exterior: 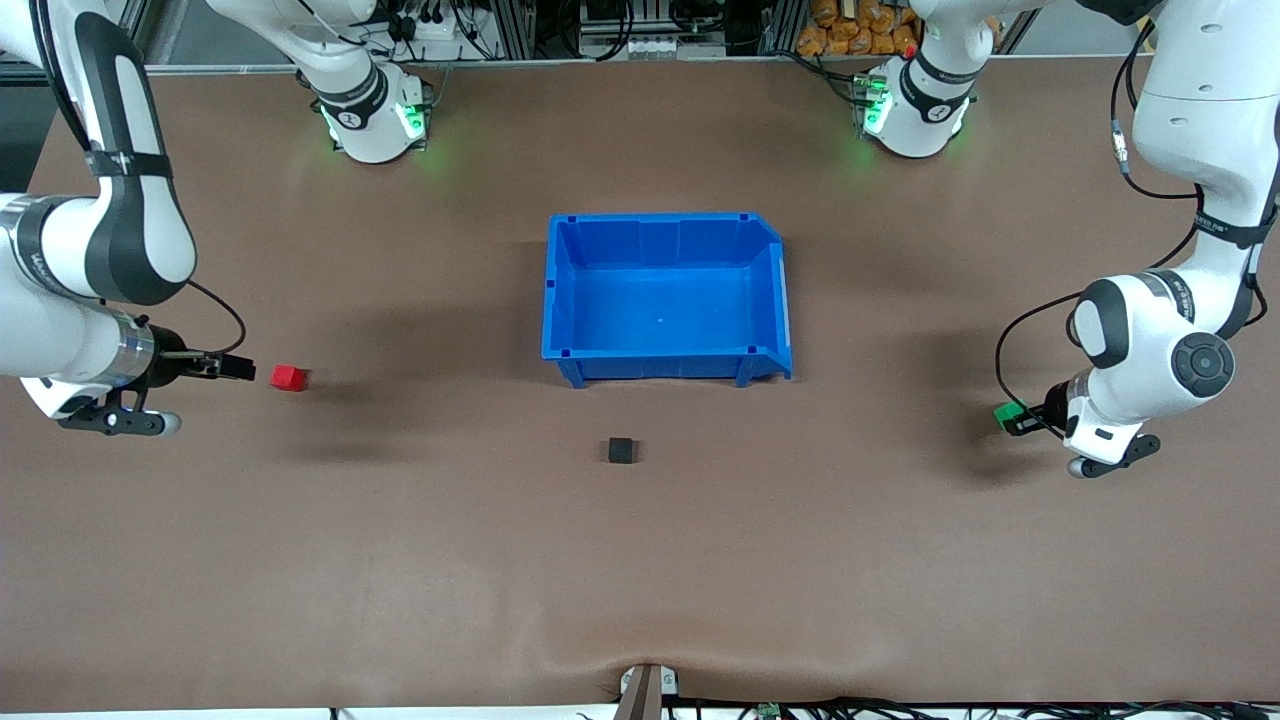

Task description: Attach green and red cubes to black cube

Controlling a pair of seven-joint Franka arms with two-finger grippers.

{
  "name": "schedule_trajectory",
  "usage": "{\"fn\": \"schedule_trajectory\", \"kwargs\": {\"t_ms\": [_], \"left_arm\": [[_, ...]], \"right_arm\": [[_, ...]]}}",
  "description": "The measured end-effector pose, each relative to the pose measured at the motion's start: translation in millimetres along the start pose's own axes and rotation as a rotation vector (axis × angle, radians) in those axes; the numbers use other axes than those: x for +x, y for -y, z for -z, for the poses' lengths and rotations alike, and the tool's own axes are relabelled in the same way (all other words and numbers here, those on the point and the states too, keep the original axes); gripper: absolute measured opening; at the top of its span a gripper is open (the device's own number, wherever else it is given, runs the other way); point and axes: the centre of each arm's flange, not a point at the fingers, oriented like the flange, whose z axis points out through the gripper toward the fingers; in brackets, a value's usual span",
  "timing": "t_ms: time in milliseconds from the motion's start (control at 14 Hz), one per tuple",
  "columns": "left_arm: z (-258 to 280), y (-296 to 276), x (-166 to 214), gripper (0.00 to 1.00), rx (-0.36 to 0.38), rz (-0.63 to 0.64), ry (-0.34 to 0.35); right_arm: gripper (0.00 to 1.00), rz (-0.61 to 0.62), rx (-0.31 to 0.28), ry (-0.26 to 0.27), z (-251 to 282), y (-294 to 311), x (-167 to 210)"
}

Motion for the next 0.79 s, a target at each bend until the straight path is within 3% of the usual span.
{"fn": "schedule_trajectory", "kwargs": {"t_ms": [500,786], "left_arm": [[12.7,-15.0,3.8,0.39,-0.014,0.063,-0.021],[34.7,-61.2,1.2,0.39,-0.053,0.245,-0.01]], "right_arm": [[1.0,-0.011,0.0,0.016,-29.1,-6.6,10.8],[1.0,-0.018,-0.001,0.025,-41.7,-11.1,14.8]]}}
